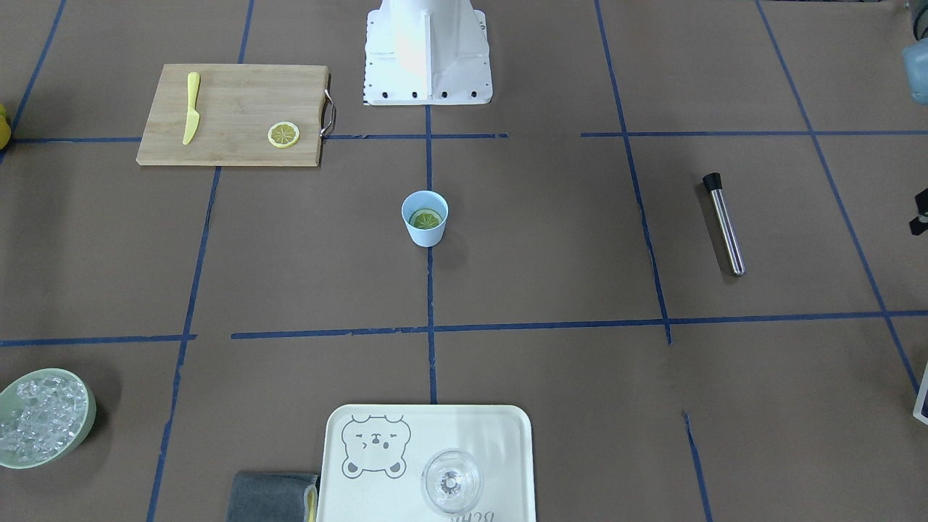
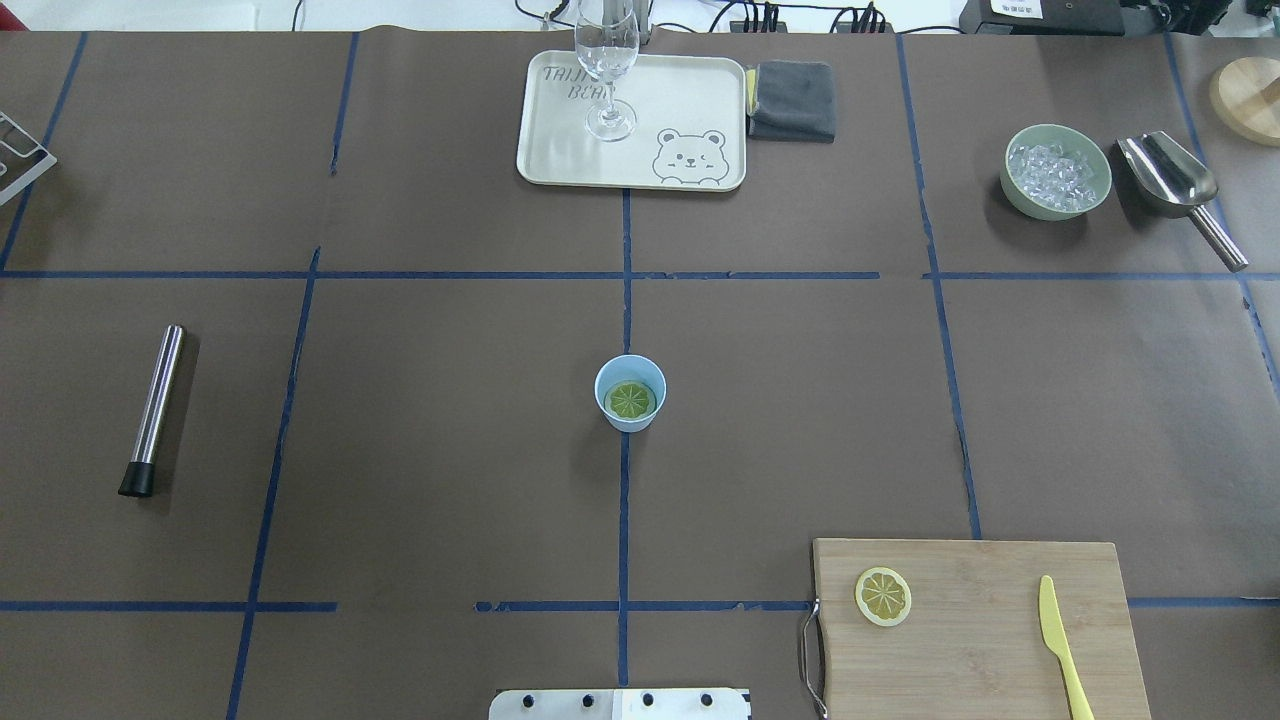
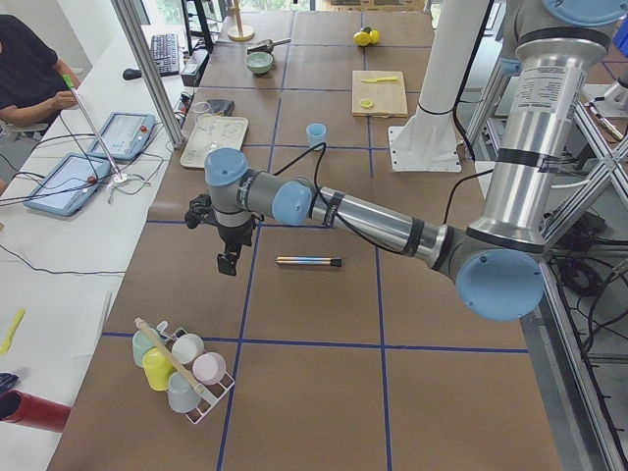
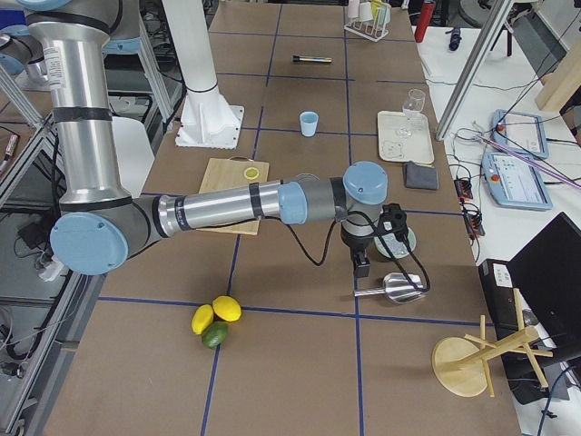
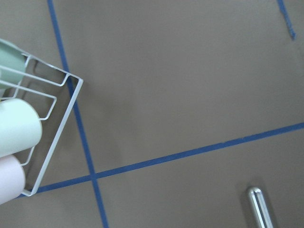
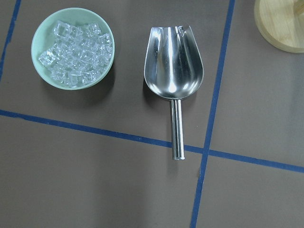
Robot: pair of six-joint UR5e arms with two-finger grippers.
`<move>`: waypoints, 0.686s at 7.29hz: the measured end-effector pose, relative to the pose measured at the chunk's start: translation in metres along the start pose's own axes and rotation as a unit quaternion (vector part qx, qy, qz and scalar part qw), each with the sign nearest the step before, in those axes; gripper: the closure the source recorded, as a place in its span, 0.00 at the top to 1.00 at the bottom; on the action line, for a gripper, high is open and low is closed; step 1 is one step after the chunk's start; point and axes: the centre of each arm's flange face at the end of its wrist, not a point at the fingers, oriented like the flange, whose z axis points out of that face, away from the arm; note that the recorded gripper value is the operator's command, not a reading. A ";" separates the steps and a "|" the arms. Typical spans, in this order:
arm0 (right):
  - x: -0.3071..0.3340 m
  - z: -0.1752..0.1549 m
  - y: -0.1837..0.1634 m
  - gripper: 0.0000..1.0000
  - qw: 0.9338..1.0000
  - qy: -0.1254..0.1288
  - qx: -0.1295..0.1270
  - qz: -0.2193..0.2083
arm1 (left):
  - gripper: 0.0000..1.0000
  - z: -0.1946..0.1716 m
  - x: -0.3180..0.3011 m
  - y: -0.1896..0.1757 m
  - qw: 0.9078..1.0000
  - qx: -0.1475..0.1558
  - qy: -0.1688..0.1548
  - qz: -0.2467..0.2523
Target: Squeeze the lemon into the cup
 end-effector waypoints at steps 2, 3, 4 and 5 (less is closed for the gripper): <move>0.001 0.001 0.000 1.00 1.000 0.000 -0.001 0.001 | 1.00 0.004 -0.040 0.045 1.000 -0.011 -0.006 -0.003; 0.001 0.001 0.001 1.00 1.000 -0.001 -0.001 0.001 | 1.00 0.008 -0.048 0.057 1.000 -0.017 -0.005 -0.009; 0.001 0.001 0.001 1.00 1.000 -0.001 -0.001 0.000 | 1.00 0.012 -0.053 0.063 1.000 -0.022 -0.004 -0.013; 0.001 0.001 0.001 1.00 1.000 -0.001 -0.001 0.001 | 1.00 0.014 -0.055 0.065 1.000 -0.024 -0.004 -0.014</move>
